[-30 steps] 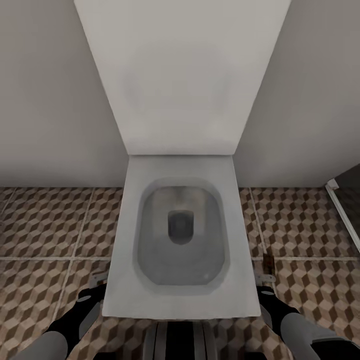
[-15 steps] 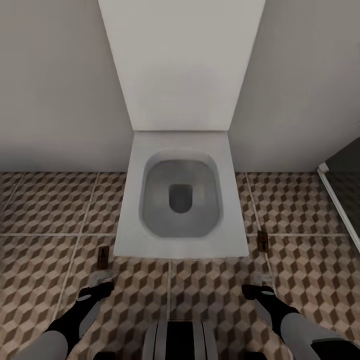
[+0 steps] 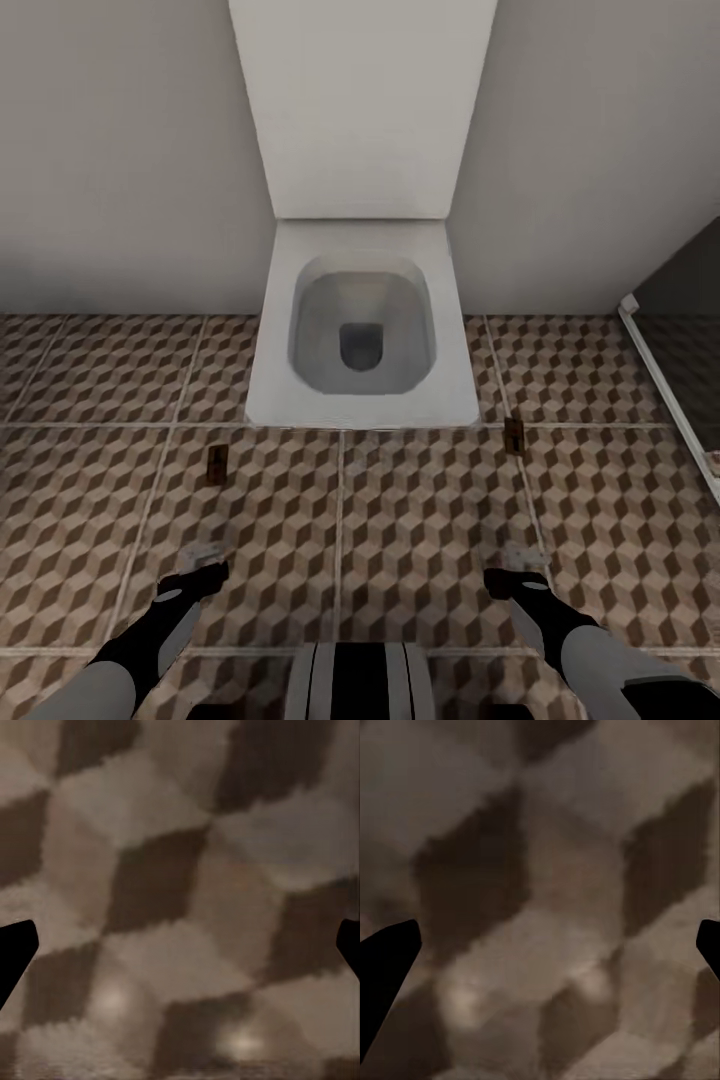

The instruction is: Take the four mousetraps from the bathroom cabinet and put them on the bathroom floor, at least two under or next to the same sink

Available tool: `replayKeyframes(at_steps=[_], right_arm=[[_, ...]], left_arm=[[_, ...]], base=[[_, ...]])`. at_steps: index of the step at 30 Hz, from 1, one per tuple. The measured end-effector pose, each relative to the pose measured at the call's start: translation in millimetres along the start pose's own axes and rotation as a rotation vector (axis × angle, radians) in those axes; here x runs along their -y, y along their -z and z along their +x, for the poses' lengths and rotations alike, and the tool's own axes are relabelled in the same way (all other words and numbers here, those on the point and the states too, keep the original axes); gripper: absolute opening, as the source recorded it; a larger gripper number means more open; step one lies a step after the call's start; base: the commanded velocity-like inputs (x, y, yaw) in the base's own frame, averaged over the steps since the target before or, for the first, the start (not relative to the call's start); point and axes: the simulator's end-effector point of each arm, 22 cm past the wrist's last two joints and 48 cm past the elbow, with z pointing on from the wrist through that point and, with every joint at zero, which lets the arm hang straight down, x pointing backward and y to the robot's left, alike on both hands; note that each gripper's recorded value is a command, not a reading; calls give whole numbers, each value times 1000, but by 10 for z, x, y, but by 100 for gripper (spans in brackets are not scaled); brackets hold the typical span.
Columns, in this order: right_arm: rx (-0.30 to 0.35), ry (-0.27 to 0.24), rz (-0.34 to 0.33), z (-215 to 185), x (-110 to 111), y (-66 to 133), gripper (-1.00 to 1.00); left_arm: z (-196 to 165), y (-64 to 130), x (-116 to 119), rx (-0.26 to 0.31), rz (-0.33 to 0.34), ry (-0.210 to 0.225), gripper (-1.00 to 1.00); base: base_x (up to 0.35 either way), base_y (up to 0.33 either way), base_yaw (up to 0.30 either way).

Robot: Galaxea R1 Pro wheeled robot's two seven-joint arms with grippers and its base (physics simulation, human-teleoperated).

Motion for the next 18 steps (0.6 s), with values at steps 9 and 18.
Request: replayKeyframes(at_steps=[9,18], right_arm=[[0,0,0,-1,-2,0,100],[0,0,0,0,-1,0,100]], left_arm=[[-2,0,-1,1,0,0,100],[-5,0,-2,1,0,1,100]], base=[[-344,0,0],[-344,0,0]])
